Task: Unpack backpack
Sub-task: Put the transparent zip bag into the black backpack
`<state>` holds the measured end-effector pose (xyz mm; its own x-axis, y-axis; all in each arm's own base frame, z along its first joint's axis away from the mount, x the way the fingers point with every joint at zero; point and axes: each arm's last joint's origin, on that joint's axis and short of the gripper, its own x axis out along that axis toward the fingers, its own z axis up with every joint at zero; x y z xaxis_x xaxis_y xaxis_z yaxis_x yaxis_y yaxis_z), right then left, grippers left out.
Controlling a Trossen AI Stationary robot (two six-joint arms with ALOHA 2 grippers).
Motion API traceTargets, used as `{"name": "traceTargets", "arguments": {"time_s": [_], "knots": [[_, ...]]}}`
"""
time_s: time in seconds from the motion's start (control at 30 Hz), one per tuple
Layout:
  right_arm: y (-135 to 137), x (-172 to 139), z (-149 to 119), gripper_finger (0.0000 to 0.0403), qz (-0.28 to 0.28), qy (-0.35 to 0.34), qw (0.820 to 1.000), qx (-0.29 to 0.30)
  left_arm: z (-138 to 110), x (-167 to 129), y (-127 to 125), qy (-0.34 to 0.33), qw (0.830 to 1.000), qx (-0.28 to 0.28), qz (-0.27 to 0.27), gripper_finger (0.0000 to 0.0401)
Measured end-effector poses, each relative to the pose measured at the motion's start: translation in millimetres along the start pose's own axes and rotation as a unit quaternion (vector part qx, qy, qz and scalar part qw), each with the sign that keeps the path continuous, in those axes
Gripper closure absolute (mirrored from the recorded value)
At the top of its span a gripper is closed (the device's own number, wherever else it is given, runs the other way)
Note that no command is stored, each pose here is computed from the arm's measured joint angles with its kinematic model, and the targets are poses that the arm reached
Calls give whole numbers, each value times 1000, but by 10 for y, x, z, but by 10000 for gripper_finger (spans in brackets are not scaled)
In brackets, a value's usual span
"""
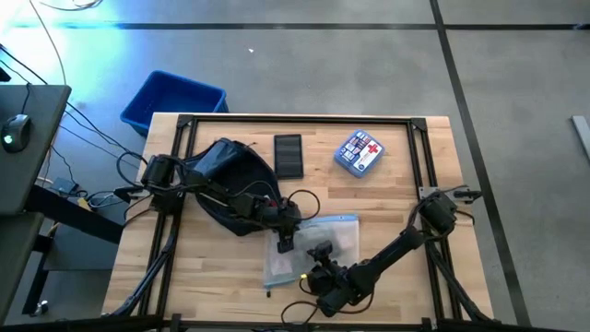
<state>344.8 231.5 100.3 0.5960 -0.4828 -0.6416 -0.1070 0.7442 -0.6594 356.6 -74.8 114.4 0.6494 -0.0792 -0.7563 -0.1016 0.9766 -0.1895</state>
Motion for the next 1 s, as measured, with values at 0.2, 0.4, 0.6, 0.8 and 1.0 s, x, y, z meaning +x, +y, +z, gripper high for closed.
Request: {"name": "traceTargets", "arguments": {"time_s": [0.2,0.4,0.6,0.8,1.0], "knots": [[10,-9,-13,309,5,3,999,41,47,-214,-41,2,1000,-4,19,401],[42,-190,-46,395,-18,18,1000,10,260,-913,-355,-39,999,0,20,401],[-282,-813,-9,403,-136,5,989,55,244,-1427,-609,-75,997,24,-15,400],[-409,-1314,-74,403,-163,-60,977,122,83,-1498,-733,-38,998,38,-18,378],[-471,-1574,-34,403,-173,-115,969,134,-146,-1463,-697,6,992,56,108,343]]}}
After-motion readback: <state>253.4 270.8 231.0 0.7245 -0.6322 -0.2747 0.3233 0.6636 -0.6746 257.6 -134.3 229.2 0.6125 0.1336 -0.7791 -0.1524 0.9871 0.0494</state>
